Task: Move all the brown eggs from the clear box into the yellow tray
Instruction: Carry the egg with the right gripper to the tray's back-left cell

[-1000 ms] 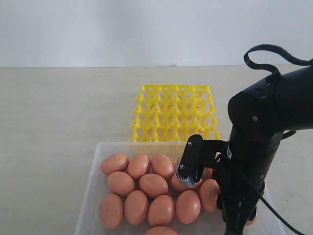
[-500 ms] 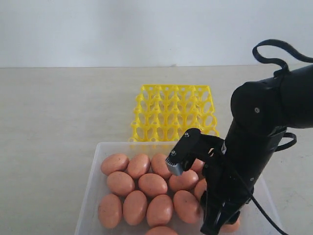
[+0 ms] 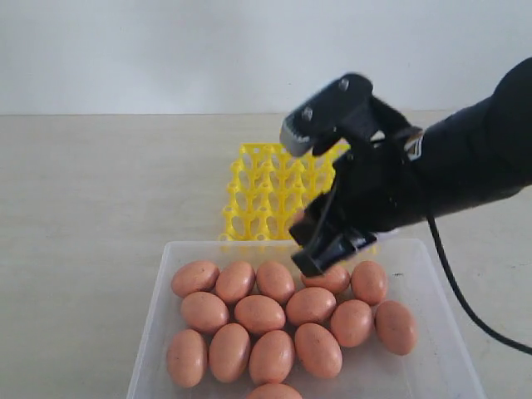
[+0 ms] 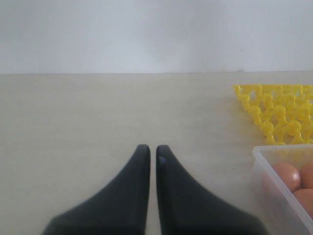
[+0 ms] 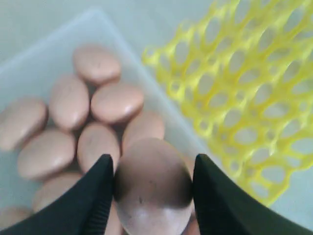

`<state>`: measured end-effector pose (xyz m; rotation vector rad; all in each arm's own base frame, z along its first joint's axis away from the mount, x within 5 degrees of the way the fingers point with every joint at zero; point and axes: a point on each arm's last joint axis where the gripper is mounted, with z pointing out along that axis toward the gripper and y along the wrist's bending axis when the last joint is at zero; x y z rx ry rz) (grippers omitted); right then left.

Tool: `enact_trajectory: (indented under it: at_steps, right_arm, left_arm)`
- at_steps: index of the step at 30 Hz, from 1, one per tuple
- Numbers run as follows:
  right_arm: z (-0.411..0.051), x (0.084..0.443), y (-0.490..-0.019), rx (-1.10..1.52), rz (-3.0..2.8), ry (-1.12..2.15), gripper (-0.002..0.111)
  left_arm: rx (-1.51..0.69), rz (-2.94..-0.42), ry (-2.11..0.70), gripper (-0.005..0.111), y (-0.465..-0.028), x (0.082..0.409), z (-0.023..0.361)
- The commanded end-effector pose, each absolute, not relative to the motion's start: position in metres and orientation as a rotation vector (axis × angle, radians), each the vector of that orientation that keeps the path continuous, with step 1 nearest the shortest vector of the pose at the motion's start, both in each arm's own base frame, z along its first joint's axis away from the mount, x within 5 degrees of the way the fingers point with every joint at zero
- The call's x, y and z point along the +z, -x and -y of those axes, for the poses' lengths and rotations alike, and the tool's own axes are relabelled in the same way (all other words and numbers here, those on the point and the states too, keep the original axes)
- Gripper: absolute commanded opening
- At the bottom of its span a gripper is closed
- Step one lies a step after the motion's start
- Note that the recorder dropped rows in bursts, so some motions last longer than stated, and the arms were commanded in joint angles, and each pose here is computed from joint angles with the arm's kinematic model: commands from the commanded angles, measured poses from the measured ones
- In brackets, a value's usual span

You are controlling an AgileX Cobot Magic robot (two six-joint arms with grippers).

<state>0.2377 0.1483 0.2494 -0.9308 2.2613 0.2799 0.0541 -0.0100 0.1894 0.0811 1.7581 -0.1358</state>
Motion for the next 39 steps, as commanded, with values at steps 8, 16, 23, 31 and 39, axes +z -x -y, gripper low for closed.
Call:
enact_trajectory:
  at_steps: [8, 16, 23, 31, 39]
  right_arm:
    - [-0.151, 0.281, -0.281, 0.224, -1.792, 0.469, 0.000]
    - [-0.169, 0.233, -0.315, 0.314, -1.698, 0.341, 0.000]
    - [-0.194, 0.183, -0.337, 0.552, -1.601, 0.283, 0.000]
    - [-0.217, 0.165, -0.391, 0.559, -1.665, 0.244, 0.000]
    - [-0.162, 0.150, -0.418, 0.379, -1.820, 0.315, 0.000]
  left_arm:
    - [-0.140, -1.758, -0.092, 0.004, -0.054, 0.188, 0.010]
    - [-0.140, -1.758, -0.092, 0.004, -0.054, 0.188, 0.010]
    - [-0.140, -1.758, -0.092, 0.004, -0.054, 0.188, 0.010]
    - [-0.140, -1.758, -0.092, 0.004, -0.054, 0.188, 0.010]
    - [-0.140, -1.758, -0.092, 0.004, -0.054, 0.188, 0.010]
